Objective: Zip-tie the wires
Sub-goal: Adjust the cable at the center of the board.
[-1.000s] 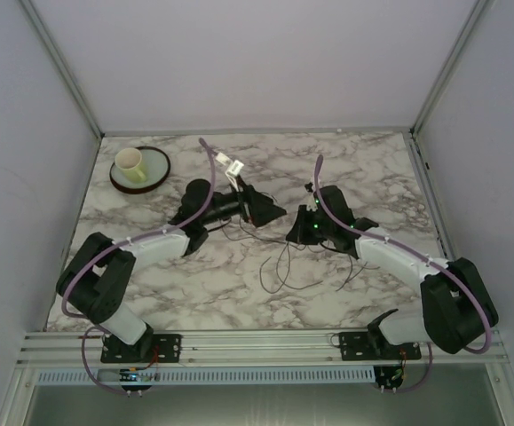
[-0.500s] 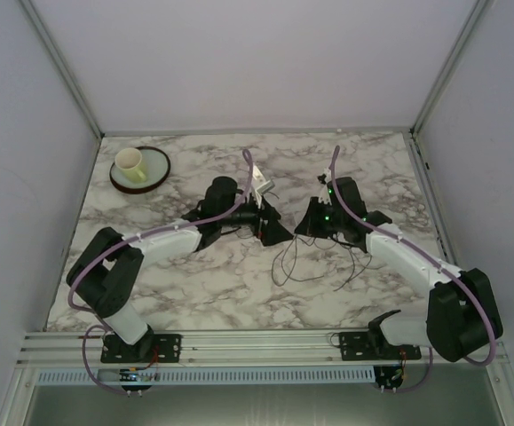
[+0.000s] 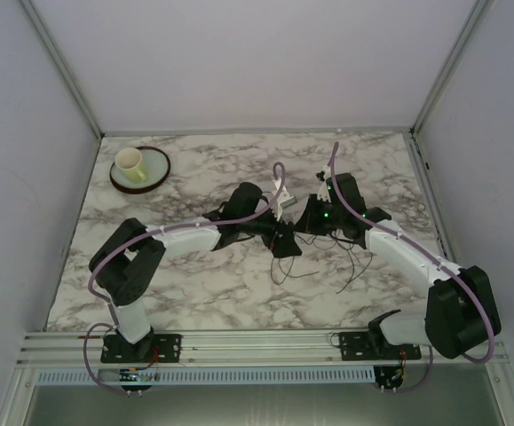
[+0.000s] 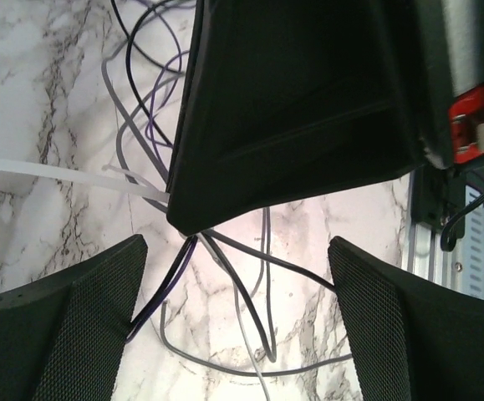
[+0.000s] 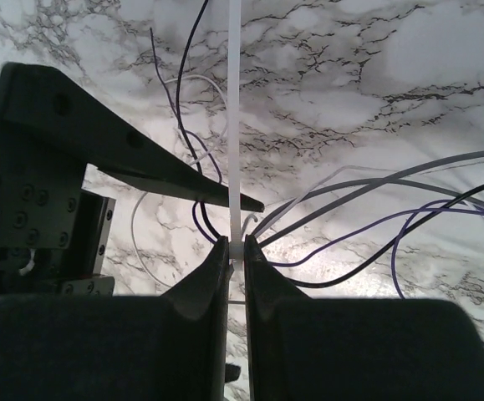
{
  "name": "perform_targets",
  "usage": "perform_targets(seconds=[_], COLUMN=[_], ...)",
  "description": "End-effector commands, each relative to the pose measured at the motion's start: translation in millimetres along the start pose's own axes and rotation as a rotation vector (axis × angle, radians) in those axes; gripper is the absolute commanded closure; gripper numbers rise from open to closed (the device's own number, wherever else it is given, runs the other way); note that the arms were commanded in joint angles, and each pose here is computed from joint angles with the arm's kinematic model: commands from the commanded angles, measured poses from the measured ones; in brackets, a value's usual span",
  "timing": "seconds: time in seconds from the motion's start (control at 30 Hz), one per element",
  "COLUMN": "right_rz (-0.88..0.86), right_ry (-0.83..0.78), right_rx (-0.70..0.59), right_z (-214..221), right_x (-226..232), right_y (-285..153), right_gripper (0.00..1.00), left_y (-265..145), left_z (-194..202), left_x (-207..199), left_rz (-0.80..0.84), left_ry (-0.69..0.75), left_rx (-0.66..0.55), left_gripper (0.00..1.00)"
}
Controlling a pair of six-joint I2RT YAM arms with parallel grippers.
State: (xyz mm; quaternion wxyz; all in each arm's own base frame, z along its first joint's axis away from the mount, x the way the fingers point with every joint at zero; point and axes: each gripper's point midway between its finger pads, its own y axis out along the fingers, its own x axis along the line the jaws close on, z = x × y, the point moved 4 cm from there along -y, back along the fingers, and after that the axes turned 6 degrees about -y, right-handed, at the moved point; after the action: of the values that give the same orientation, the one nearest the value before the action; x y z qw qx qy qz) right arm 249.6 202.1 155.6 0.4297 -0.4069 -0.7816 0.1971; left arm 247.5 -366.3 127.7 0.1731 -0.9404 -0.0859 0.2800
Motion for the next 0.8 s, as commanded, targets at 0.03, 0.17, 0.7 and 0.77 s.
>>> perform_targets(seconds=[0.03, 0.17, 0.7, 0.77], right_rz=[-0.032, -0.019, -0.07, -0.08], right_ry=[0.006, -0.003, -0.063, -0.055], right_rx=[-0.022, -0.002, -0.026, -0.022], right_z=[-17, -15, -15, -12], right_x=[11, 8, 21, 23], right_y=[-6, -4, 15, 21], right_gripper=[1.0, 1.0, 1.0, 1.0], left_y=[4, 3, -29, -32], left_z=[4, 8, 12, 12], left_x=[5, 7, 22, 23], left_rz=[-0.024, -0.027, -0.104, -0.103], left_ry=[0.035, 0.049, 0.058, 0.063], left_rx=[0.044, 0.091, 0.163, 0.17], left_gripper=[0.16, 0.35, 0.95, 0.94])
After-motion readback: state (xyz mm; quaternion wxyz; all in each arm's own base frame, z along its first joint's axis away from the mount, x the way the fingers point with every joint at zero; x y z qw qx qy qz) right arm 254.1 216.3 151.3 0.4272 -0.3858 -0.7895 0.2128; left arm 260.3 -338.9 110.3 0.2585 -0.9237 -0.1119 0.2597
